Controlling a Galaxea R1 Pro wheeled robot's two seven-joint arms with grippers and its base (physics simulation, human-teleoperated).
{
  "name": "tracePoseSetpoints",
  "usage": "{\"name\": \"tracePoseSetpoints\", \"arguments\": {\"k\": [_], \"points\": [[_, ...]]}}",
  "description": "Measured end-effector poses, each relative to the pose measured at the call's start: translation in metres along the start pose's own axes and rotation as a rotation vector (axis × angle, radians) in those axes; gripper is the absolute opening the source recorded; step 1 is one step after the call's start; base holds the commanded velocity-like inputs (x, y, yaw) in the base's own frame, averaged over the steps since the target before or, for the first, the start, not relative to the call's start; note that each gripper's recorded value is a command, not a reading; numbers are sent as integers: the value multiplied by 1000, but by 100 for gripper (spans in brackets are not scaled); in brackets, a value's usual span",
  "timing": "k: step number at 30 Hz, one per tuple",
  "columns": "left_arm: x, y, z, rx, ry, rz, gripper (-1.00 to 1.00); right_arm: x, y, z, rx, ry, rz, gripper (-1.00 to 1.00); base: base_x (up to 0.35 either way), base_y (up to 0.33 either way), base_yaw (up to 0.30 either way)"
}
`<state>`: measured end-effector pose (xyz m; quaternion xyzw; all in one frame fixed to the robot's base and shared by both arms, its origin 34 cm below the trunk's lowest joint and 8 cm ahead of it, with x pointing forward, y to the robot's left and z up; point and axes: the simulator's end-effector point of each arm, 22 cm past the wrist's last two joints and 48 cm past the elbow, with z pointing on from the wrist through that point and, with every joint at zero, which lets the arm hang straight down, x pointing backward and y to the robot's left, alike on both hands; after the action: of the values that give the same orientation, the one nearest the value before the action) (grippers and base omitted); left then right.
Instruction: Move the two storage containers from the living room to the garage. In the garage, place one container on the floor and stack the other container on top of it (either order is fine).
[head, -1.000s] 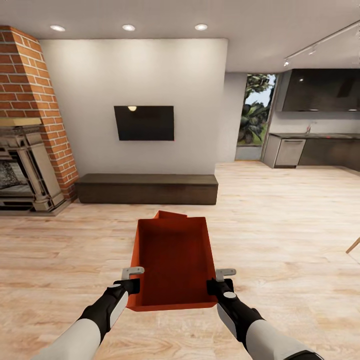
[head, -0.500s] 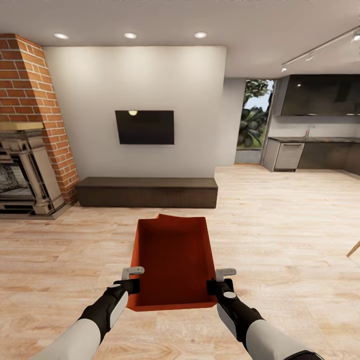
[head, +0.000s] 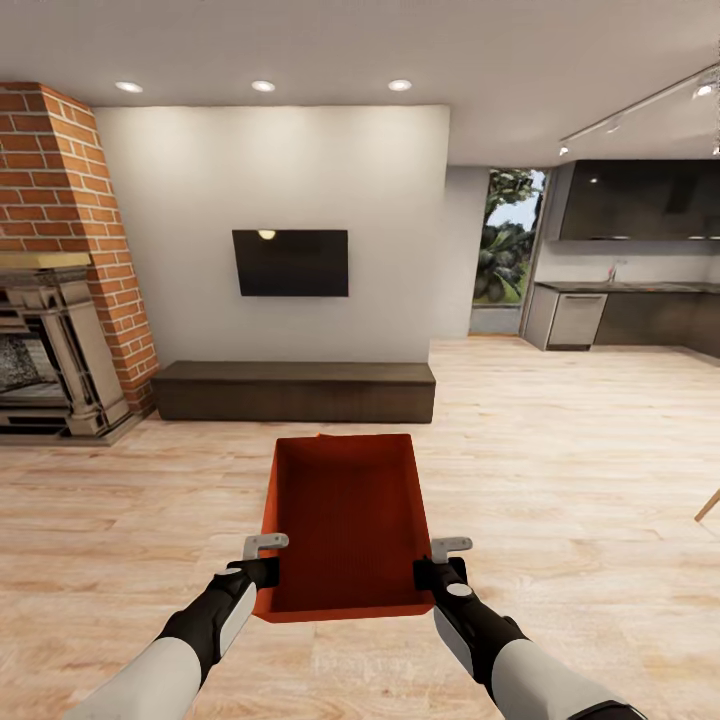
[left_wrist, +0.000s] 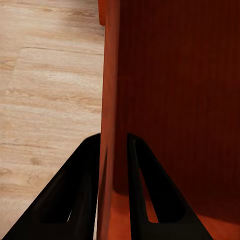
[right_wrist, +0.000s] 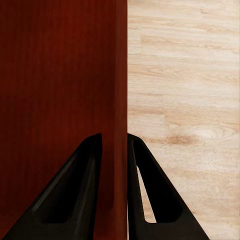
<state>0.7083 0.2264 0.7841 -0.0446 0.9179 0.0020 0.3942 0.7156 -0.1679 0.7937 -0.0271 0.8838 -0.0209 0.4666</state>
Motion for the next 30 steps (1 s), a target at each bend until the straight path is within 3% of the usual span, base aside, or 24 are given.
{"name": "tracePoseSetpoints", "arguments": {"k": [30], "points": [[-24, -1, -15, 4, -47, -2, -100, -25, -2, -11, 3, -47, 1, -100, 0, 0, 0]]}}
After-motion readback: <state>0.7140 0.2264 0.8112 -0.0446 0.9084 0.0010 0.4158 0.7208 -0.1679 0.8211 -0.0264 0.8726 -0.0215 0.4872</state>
